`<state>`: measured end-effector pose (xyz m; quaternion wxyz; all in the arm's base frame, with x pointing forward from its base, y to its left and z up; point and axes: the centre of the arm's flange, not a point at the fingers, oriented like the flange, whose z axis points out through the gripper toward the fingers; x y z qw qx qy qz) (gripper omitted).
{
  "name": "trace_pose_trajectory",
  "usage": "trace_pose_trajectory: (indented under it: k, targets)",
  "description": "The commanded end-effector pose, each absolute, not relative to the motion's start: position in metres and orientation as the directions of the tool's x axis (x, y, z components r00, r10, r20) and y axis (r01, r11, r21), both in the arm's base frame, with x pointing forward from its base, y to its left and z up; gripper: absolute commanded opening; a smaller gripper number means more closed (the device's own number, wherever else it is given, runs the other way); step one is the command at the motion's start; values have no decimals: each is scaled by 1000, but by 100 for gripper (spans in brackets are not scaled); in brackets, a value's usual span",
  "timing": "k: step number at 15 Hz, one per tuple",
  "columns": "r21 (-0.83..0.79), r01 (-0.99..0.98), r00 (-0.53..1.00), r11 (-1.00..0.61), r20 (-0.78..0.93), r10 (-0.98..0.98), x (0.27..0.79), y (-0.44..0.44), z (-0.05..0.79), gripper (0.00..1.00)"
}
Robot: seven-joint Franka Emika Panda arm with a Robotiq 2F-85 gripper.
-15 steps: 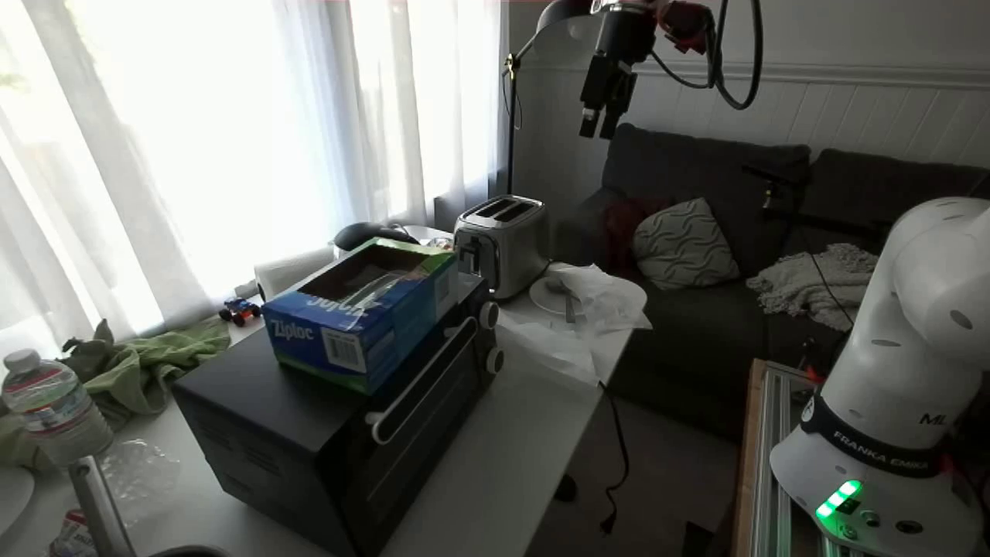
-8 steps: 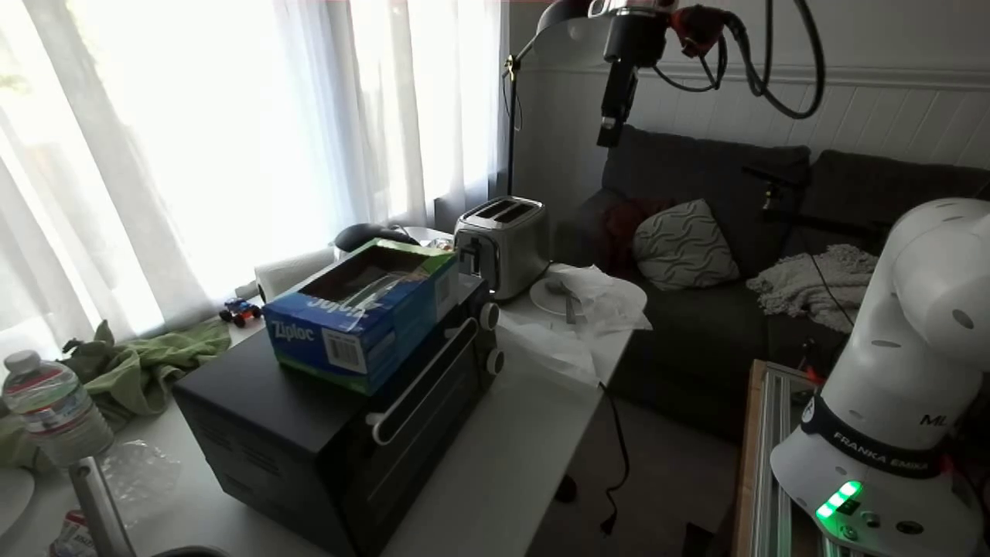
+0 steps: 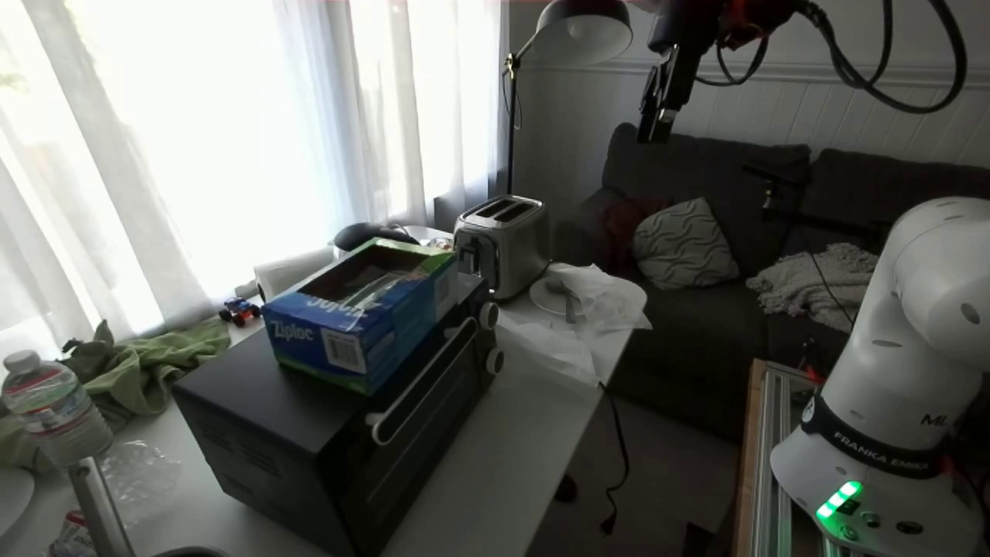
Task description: Remove the white plastic from the box
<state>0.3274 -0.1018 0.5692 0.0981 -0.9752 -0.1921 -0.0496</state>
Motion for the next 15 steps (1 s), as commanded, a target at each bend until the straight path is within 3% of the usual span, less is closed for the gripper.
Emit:
trace_pose_trajectory:
  k: [1,4,8,15]
  targets:
    - [-174,386,921,-906,132,367,328,-101,568,100]
    - [-135,412,910,-901,122,397,331,-93,572,100]
    - [-14,563,817,-826,161,554,345,-20,606,100]
    - [170,805,530,-569,225,817,365,122,629,100]
